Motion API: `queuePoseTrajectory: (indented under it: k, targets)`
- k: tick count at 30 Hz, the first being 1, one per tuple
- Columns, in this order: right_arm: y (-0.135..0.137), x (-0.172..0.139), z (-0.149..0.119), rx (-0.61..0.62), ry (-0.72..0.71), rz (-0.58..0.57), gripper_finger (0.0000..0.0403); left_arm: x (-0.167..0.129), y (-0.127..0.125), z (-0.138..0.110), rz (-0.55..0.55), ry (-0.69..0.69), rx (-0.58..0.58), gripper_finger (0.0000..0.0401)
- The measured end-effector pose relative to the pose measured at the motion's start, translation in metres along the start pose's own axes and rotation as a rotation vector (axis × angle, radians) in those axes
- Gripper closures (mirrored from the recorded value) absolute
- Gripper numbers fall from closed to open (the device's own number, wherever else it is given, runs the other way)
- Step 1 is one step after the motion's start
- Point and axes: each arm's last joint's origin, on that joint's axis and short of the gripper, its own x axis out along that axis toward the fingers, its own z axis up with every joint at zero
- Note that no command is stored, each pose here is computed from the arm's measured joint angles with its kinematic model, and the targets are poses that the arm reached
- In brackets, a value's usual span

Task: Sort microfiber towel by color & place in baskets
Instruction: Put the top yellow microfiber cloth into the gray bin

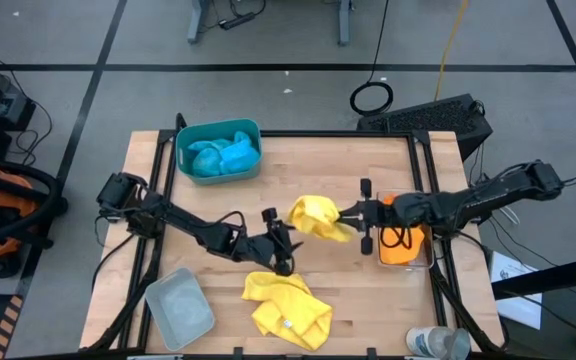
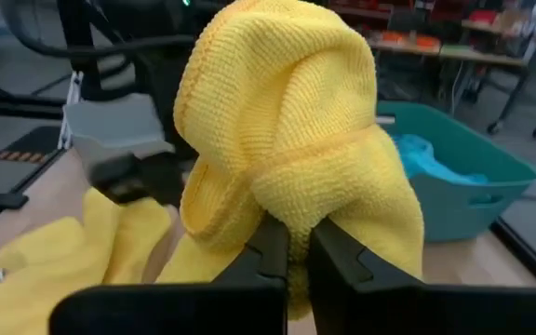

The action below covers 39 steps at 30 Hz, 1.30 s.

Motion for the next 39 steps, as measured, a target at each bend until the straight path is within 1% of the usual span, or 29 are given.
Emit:
queuePoseTrajectory:
  k: [2, 4, 10, 13, 16, 18, 20, 23, 25, 28, 31, 36, 39]
  targets:
    - [0.002, 0.0, -0.002, -0.002, -0.023, 0.007, 0.0395, 0.003, 0.006, -0.002, 0.05, 0.021, 0.005, 0.0198]
    - [0.004, 0.0, -0.001, 0.001, -0.04, 0.015, 0.0395, 0.006, 0.011, -0.005, 0.077, 0.055, 0.012, 0.0198]
    - [0.01, -0.001, 0.008, -0.021, -0.128, 0.041, 0.0395, 0.009, 0.021, -0.025, 0.103, 0.152, 0.02, 0.0198]
    - [0.012, -0.002, 0.013, -0.03, -0.181, 0.046, 0.0395, 0.01, 0.023, -0.027, 0.116, 0.152, 0.012, 0.0198]
    - [0.013, 0.0, 0.013, -0.03, -0.195, 0.045, 0.0395, 0.011, 0.023, -0.019, 0.125, 0.079, -0.009, 0.0198]
    - [0.014, 0.003, 0.011, -0.025, -0.182, 0.047, 0.0395, 0.009, 0.017, -0.005, 0.096, -0.035, -0.01, 0.0198]
    - [0.015, 0.007, 0.007, -0.026, -0.158, 0.049, 0.0395, 0.001, 0.008, 0.016, 0.061, -0.197, 0.017, 0.0198]
    - [0.017, 0.013, 0.001, -0.056, -0.132, 0.049, 0.0394, -0.013, 0.0, 0.039, 0.077, -0.397, 0.081, 0.0198]
    - [0.018, 0.017, -0.002, -0.069, -0.123, 0.049, 0.0394, -0.019, -0.001, 0.046, 0.114, -0.469, 0.122, 0.0198]
    - [0.019, 0.021, -0.005, -0.095, -0.109, 0.048, 0.0394, -0.025, -0.003, 0.052, 0.146, -0.52, 0.181, 0.0198]
    - [0.021, 0.024, -0.008, -0.109, -0.101, 0.048, 0.0394, -0.026, -0.005, 0.052, 0.152, -0.521, 0.217, 0.0198]
    - [0.022, 0.029, -0.013, -0.121, -0.088, 0.046, 0.0394, -0.026, -0.003, 0.052, 0.164, -0.516, 0.223, 0.0198]
    - [0.021, 0.031, -0.014, -0.122, -0.084, 0.042, 0.0394, -0.029, -0.008, 0.052, 0.164, -0.52, 0.275, 0.0198]
